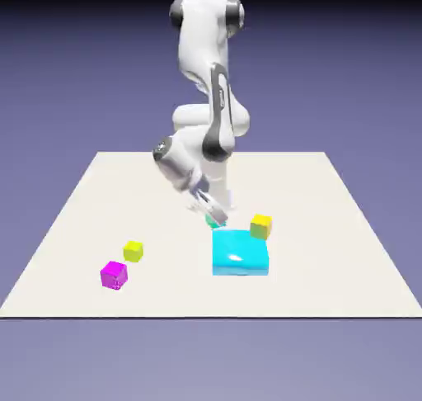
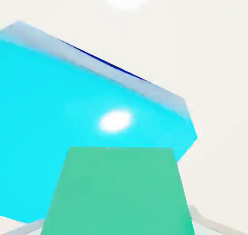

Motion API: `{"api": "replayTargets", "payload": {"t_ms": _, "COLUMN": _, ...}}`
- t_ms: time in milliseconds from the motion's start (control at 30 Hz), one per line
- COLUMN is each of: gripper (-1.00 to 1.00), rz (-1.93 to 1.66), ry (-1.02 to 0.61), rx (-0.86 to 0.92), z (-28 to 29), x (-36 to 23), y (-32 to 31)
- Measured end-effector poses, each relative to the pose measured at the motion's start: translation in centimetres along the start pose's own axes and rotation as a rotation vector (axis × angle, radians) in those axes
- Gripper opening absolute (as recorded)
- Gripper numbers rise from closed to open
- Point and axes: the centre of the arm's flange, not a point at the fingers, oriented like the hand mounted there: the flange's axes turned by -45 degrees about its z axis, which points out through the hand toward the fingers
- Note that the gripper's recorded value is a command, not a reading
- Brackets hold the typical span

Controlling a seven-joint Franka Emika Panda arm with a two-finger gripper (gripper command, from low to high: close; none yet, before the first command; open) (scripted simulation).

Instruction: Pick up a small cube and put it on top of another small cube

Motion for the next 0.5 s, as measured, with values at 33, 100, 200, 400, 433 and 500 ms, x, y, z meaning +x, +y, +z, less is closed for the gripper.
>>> {"api": "replayTargets", "payload": {"t_ms": 33, "gripper": -1.00, "rz": 0.012, "ry": 0.000, "rx": 0.006, "z": 0.0, "x": -1.2, "y": -0.3}}
{"api": "replayTargets", "payload": {"t_ms": 100, "gripper": -1.00, "rz": 0.038, "ry": 0.003, "rx": 0.015, "z": 0.1, "x": -3.5, "y": -0.8}}
{"api": "replayTargets", "payload": {"t_ms": 200, "gripper": -1.00, "rz": 0.080, "ry": 0.013, "rx": 0.027, "z": 0.3, "x": -6.7, "y": -1.2}}
{"api": "replayTargets", "payload": {"t_ms": 400, "gripper": -1.00, "rz": 0.127, "ry": 0.026, "rx": 0.039, "z": 1.8, "x": -9.5, "y": -1.3}}
{"api": "replayTargets", "payload": {"t_ms": 433, "gripper": -1.00, "rz": 0.125, "ry": 0.024, "rx": 0.041, "z": 2.8, "x": -9.4, "y": -1.5}}
{"api": "replayTargets", "payload": {"t_ms": 500, "gripper": -1.00, "rz": 0.125, "ry": 0.023, "rx": 0.042, "z": 4.8, "x": -9.0, "y": -1.5}}
